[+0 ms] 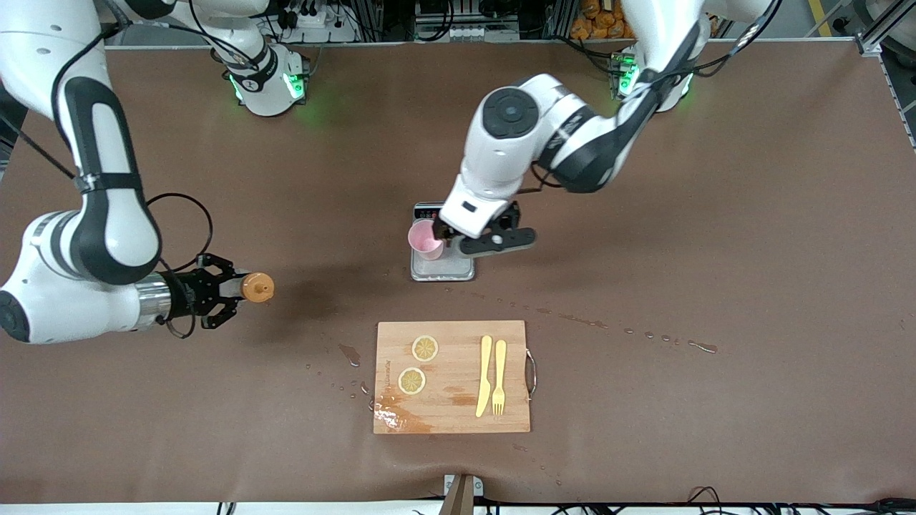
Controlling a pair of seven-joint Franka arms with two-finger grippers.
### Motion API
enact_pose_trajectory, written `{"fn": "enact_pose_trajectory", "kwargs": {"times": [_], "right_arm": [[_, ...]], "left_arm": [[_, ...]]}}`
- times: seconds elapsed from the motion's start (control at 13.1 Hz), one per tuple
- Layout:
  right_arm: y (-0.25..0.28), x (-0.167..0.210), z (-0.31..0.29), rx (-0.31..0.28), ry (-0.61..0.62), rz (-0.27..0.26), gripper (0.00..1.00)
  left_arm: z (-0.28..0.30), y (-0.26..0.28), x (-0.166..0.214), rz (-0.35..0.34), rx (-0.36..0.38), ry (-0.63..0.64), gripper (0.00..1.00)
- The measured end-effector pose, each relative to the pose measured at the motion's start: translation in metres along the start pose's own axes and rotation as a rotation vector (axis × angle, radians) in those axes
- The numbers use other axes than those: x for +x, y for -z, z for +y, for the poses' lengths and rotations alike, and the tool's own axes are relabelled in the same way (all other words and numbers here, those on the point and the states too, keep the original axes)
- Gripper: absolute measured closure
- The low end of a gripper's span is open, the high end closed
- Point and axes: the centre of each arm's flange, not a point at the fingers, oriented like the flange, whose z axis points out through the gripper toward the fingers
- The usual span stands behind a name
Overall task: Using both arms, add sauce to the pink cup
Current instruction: 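Swing the right gripper's bottle over the cup while the left gripper withdraws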
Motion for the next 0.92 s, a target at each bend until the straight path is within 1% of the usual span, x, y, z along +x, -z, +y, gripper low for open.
{"fn": "enact_pose_trajectory", "kwargs": {"times": [0.15,0.23,0.46,0.54,0.61,0.69,0.92], "right_arm": [[-0.006,-0.038,0.009,-0.003,-0.023,0.076,0.60],[-0.015,-0.056,0.013,-0.007,-0.028,0.121,0.60],[-0.045,-0.109,0.026,-0.011,-0.056,0.244,0.60],[-0.054,-0.125,0.030,-0.010,-0.069,0.272,0.60],[-0.062,-0.139,0.035,-0.007,-0.083,0.297,0.60],[-0.069,-0.151,0.040,-0.003,-0.095,0.340,0.60],[-0.096,-0.188,0.062,0.022,-0.134,0.523,0.60]], "left_arm": [[-0.034,0.023,0.039,0.019,0.013,0.050,0.00],[-0.049,0.028,0.055,0.020,0.024,0.049,0.00],[-0.092,0.046,0.085,-0.011,0.089,0.000,0.00],[-0.108,0.058,0.093,-0.017,0.107,-0.013,0.00],[-0.123,0.074,0.101,-0.014,0.115,-0.023,0.00],[-0.139,0.089,0.110,-0.007,0.119,-0.037,0.00],[-0.185,0.117,0.127,-0.006,0.128,-0.081,0.00]]}}
